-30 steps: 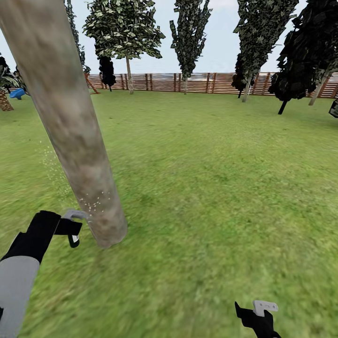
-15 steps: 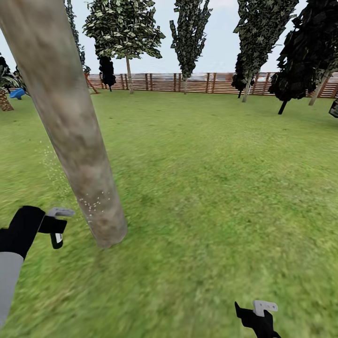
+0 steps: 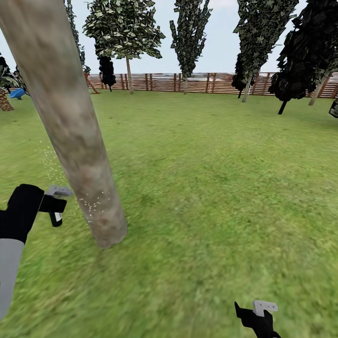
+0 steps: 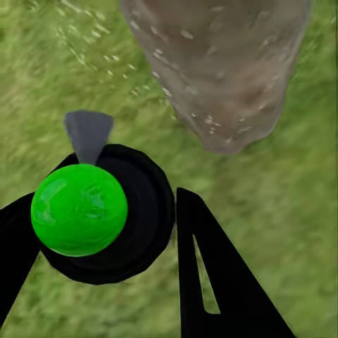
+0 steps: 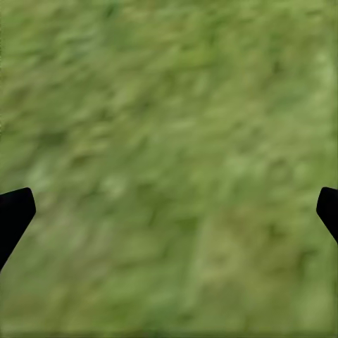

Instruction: In the garden, pick up the pesticide atomizer on the floor and spray pesticide onto both trees until each tree trunk is fully covered.

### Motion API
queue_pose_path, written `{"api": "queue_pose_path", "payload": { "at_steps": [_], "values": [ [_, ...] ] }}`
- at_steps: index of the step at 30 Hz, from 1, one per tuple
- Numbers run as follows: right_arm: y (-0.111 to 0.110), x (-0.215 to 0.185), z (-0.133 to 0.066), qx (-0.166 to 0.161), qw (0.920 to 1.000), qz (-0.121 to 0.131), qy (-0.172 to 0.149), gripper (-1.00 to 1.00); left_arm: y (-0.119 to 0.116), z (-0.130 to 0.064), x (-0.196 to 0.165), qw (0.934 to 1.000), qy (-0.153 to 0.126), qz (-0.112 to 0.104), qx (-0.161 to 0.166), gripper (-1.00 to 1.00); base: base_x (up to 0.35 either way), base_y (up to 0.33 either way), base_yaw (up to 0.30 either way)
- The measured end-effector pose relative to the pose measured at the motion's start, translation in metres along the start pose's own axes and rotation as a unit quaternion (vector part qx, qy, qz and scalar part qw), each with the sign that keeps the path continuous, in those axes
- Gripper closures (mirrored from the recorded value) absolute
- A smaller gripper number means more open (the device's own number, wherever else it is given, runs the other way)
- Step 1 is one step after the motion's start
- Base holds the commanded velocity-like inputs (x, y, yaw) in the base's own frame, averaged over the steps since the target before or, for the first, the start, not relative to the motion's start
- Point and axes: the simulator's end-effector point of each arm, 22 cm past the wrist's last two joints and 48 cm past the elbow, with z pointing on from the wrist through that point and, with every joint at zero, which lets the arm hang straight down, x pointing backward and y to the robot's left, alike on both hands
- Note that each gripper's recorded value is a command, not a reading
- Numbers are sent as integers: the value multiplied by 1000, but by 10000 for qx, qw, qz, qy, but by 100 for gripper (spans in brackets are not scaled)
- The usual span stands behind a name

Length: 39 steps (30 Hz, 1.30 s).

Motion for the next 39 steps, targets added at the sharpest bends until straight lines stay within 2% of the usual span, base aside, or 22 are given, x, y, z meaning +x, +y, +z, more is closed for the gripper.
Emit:
{"api": "queue_pose_path", "payload": {
  "at_steps": [5, 6, 9, 15, 21, 25, 27, 28, 32, 36, 39],
  "values": [
    [0, 0, 0, 0, 10000, 0, 0, -100, -29, -3, -7, 9985, -39, 116, 532, 100, -1, 0, 0],
    [0, 0, 0, 0, 10000, 0, 0, -100, -43, -4, -6, 9964, -27, 120, 833, 100, -78, -72, 0],
    [0, 0, 0, 0, 10000, 0, 0, -100, -49, -6, -5, 9950, -24, 162, 981, 100, -160, -173, 0],
    [0, 0, 0, 0, 10000, 0, 0, -100, -50, -6, -5, 9948, -24, 170, 1008, 100, -178, -195, 0],
    [0, 0, 0, 0, 10000, 0, 0, -100, -54, -9, -12, 9944, -71, 145, 1042, 100, -19, -19, 0],
    [0, 0, 0, -1, 10000, 0, -1, -100, -34, -22, -33, 9957, -274, 126, 871, 100, 0, 0, 0],
    [0, 0, 0, -1, 10000, -1, -1, -100, 6, -29, -34, 9979, -303, 79, 561, 100, 0, 0, 0],
    [0, 0, 0, -1, 10000, -1, 0, -100, 12, -31, -34, 9980, -301, 35, 551, 100, 0, 0, 0],
    [0, 0, 0, 0, 10000, -1, 0, -100, 3, -32, -36, 9974, -339, 64, 630, 100, 0, 0, 0],
    [-3, 0, 0, 18, 10000, 1, -3, -100, -33, -49, -62, 9940, -687, 470, 705, 100, 0, 0, 0],
    [-4, -1, 0, 23, 10000, -4, -3, -100, -31, -50, -63, 9940, -718, 495, 662, 100, -66, 0, 0]
  ]
}}
